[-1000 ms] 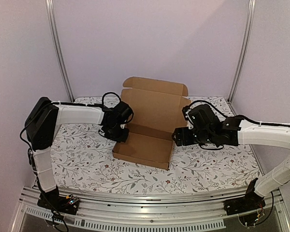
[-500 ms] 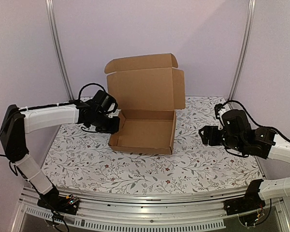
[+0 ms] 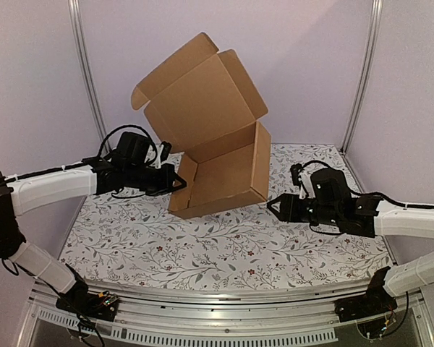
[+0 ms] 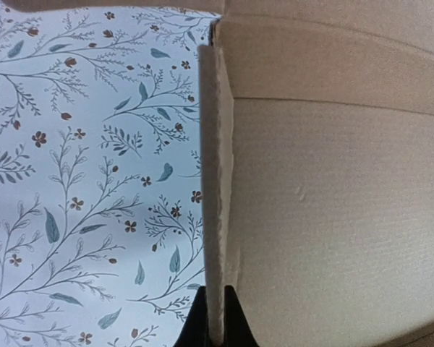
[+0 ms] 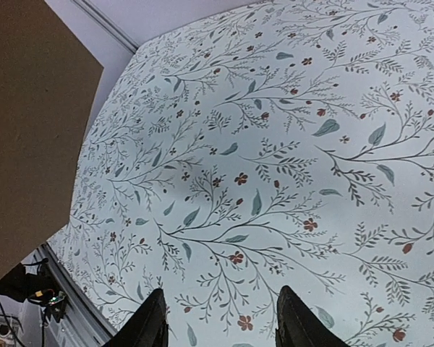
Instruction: Fold the paper box
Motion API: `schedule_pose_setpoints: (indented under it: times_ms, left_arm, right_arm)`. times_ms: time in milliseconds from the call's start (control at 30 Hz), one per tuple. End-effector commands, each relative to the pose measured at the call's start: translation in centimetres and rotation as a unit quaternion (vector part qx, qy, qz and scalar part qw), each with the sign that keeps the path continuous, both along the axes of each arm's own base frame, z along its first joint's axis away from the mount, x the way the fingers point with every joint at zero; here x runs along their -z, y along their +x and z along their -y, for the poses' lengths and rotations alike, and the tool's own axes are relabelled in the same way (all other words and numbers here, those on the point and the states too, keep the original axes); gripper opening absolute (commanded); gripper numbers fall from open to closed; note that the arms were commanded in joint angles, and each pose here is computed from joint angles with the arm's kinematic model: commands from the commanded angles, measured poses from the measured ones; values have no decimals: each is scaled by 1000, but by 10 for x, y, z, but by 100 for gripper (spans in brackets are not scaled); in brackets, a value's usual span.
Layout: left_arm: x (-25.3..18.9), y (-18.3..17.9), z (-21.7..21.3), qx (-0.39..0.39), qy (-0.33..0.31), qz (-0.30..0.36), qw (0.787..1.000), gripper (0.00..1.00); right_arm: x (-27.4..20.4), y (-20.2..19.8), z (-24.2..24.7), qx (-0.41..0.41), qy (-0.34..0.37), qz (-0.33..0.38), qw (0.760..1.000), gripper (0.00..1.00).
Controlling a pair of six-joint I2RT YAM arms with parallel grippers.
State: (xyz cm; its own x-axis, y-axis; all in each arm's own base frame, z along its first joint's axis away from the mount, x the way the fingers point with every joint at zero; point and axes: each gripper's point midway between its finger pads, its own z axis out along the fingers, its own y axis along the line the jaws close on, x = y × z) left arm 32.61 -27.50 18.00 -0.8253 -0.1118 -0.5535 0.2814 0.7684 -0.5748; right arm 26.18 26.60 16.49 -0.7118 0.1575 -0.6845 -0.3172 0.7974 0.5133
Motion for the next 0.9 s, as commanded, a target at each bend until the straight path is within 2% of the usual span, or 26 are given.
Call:
schedule_pose_setpoints:
  times_ms: [0, 167, 467, 867]
  left_arm:
    - [-32, -5, 17, 31, -92, 13, 995, 0]
    - [-45, -13, 24, 50, -125, 15, 991, 0]
    - [-60, -24, 25, 61, -156, 13, 986, 0]
    - [-79, -20, 27, 64, -167, 39, 983, 0]
  right_arm:
    - [-47, -1, -63, -88, 130, 18, 987, 47]
    - [-68, -2, -113, -136, 159, 25, 977, 34]
    - [-86, 6, -168, -183, 224, 7, 957, 17]
    - [-100, -7, -210, -231, 270, -19, 934, 13]
